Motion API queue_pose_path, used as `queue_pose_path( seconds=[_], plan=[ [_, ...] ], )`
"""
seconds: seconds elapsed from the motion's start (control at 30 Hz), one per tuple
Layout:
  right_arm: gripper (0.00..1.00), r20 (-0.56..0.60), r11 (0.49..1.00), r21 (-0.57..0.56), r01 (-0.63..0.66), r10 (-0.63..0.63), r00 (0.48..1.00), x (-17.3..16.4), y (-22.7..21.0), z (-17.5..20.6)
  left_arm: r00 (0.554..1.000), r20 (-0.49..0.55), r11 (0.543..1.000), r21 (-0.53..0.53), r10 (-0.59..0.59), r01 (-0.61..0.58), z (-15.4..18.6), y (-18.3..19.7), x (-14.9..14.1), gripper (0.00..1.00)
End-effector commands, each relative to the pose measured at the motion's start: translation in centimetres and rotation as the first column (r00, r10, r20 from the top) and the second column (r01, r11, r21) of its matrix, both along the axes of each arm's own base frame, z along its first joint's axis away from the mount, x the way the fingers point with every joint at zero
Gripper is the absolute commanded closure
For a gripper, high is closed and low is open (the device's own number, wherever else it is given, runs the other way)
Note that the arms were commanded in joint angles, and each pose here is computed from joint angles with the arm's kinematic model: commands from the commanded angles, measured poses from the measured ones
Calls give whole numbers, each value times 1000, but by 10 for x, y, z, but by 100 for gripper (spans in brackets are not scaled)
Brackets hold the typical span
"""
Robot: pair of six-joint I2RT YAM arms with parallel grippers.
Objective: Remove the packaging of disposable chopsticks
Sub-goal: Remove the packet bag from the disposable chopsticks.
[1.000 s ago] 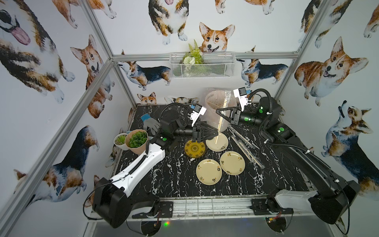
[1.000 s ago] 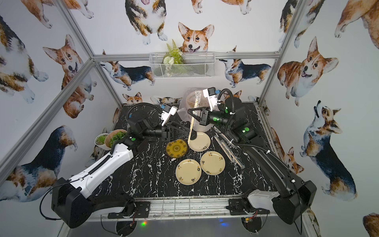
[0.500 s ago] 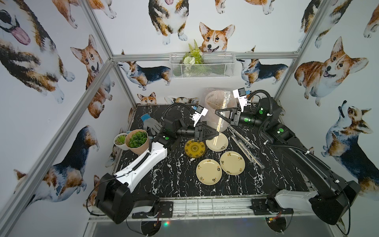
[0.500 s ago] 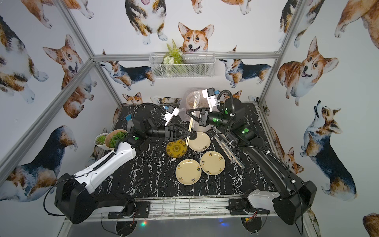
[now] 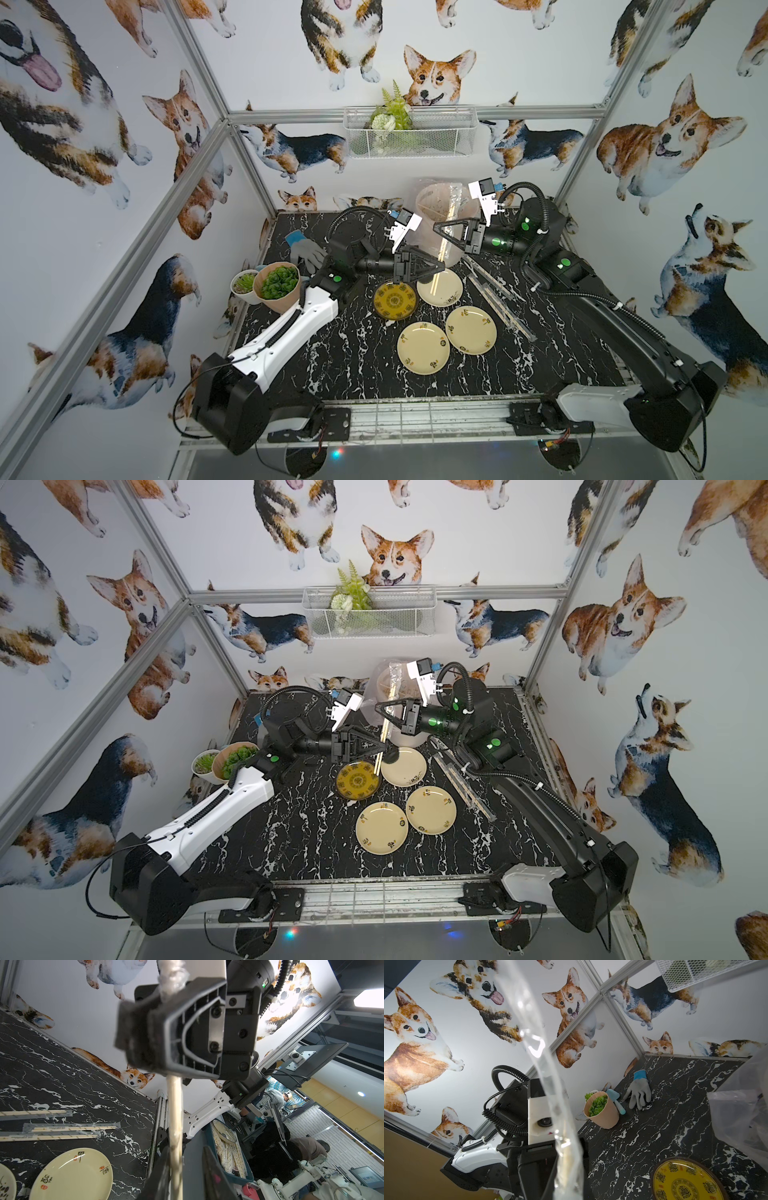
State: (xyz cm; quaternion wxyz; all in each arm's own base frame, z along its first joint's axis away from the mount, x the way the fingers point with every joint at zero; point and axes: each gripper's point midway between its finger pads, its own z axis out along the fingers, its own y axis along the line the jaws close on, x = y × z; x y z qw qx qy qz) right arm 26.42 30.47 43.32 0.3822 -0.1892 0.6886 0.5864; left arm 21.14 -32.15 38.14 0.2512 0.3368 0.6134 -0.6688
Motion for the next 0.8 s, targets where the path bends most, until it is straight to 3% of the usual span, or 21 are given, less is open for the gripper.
queue_pose_path(
  seconds=[0.0,0.1,0.23,0.27,0.37,0.4,0.6,0.77],
  plan=[
    [100,43,999,34,-2,0,999,0,1,15,999,38,1000,1,-11,11,3,1,-3,77],
    [100,44,1000,29,8,-9,999,2,0,14,999,37,1000,8,-9,9,1,0,-2,100],
    [99,51,999,15,30,-31,998,4,-2,11,999,42,1000,24,14,-15,-4,1,1,100],
    [89,54,999,12,32,-33,998,4,-2,11,999,45,999,27,20,-21,-5,1,2,100],
    [47,81,1000,5,30,-30,996,2,-5,14,999,48,999,35,18,-19,-8,2,1,100],
    [39,92,999,4,37,-37,995,2,-8,15,999,49,999,40,15,-17,-10,2,0,100],
    [38,127,994,-19,105,-102,987,13,-29,19,999,47,997,70,-19,16,-21,5,-9,100],
    [54,161,990,-70,121,-109,981,17,-30,20,998,55,996,82,-36,32,-24,9,-17,100]
  ],
)
